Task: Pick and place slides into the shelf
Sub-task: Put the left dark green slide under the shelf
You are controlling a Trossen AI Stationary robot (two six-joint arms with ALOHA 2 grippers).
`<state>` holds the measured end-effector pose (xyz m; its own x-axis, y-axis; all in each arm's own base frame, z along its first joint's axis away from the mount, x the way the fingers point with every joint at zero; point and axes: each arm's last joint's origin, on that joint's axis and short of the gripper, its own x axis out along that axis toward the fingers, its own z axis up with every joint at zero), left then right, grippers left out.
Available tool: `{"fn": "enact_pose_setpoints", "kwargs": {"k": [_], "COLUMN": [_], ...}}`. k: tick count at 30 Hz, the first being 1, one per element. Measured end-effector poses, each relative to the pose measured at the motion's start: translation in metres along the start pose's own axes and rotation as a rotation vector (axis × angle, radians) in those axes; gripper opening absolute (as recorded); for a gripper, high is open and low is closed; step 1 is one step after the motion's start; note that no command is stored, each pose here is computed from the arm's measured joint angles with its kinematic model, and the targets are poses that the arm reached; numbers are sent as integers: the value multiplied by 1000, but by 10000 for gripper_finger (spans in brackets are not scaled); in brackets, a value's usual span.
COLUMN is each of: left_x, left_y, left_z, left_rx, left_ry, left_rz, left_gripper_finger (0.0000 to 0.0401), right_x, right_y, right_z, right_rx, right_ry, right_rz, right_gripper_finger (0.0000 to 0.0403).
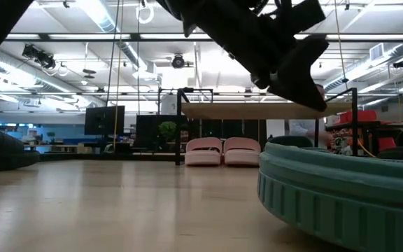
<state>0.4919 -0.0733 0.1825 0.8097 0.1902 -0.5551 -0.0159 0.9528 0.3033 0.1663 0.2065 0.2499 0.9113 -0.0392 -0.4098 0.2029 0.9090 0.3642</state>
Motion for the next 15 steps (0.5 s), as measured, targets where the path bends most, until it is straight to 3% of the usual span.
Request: {"fn": "enact_pose_setpoints", "kwargs": {"k": [6, 9, 15], "left_x": [14, 25, 37], "left_y": [14, 13, -10], "left_z": [-11, -19, -33], "left_rx": [-123, -168, -104], "left_ry": [34, 31, 49], "left_rz": [37, -18, -58], "left_gripper_finger": [5, 7, 4], "right_x": [0, 0, 1], "right_y": [0, -1, -2], "right_z": [1, 0, 1], "right_rx": [-5, -18, -28], "right_ry": [-23, -22, -26], "right_rz": [-15, -20, -34], "right_gripper_finger": [19, 13, 12]}}
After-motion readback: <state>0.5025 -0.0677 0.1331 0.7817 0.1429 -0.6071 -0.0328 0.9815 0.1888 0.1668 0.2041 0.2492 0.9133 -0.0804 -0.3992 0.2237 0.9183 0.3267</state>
